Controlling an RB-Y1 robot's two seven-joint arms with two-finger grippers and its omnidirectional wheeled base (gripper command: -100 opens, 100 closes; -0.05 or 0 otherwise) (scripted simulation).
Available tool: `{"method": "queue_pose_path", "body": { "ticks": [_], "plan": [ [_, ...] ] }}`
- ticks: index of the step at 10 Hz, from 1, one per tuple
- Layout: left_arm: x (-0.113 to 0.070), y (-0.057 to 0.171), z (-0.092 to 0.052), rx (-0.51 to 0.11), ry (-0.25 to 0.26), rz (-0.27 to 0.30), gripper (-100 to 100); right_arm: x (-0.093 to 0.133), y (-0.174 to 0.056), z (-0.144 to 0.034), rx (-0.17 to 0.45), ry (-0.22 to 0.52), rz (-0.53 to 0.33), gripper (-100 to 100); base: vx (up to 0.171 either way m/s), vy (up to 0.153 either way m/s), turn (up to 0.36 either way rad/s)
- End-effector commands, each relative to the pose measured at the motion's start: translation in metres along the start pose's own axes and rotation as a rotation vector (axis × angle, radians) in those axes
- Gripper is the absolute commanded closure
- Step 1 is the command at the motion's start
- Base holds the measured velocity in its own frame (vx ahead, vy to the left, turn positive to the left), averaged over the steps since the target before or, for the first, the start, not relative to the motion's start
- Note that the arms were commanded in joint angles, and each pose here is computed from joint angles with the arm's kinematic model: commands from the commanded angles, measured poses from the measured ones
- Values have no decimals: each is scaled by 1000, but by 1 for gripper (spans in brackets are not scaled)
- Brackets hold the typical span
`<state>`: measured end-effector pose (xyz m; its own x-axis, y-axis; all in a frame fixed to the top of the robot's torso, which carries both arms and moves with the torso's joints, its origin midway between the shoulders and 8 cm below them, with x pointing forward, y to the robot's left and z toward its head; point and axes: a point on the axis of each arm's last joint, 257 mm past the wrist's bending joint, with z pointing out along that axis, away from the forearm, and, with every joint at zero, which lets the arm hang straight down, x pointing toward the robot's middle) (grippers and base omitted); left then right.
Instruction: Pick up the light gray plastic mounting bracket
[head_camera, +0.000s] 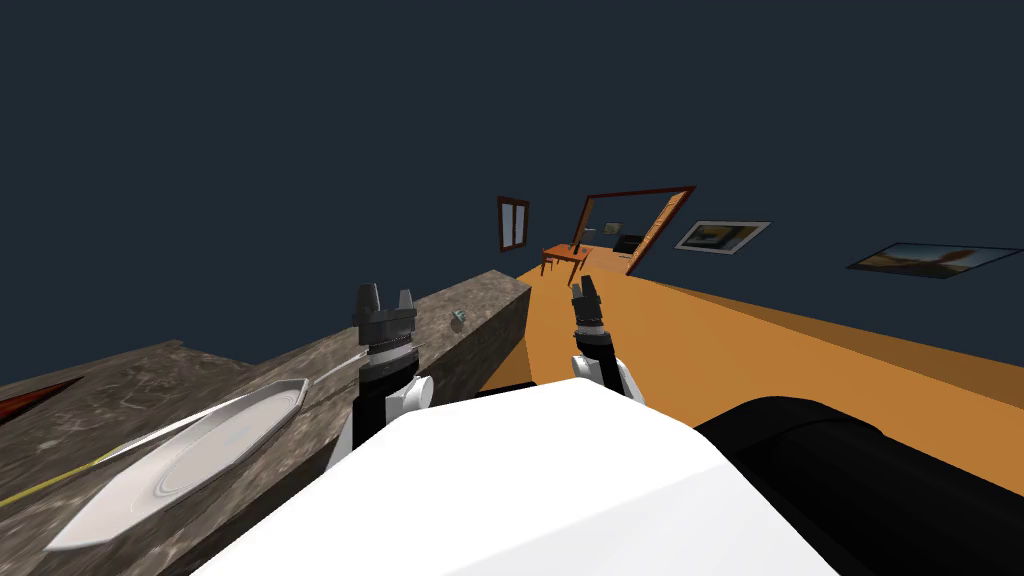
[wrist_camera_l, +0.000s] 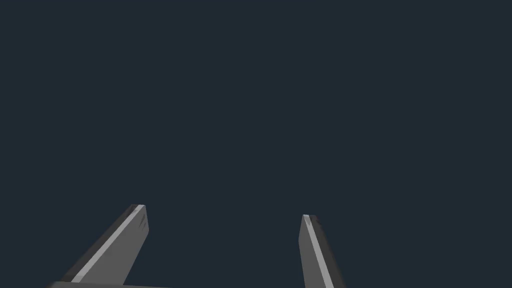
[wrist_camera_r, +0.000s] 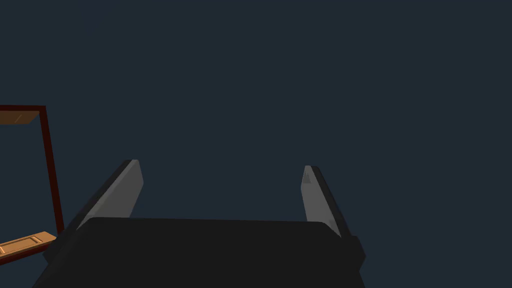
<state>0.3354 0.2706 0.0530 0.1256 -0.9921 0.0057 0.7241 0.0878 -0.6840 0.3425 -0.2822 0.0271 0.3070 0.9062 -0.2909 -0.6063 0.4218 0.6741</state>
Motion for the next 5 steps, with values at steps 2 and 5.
{"method": "queue_pose_path", "body": {
  "ticks": [2,5],
  "plan": [
    [10,8,3,-27,66,15,-100,0,0,0,0,0,0,0,-37,-30,-16],
    [22,27,10,-87,131,29,-100,0,0,0,0,0,0,0,-99,-52,-24]
  ]
}}
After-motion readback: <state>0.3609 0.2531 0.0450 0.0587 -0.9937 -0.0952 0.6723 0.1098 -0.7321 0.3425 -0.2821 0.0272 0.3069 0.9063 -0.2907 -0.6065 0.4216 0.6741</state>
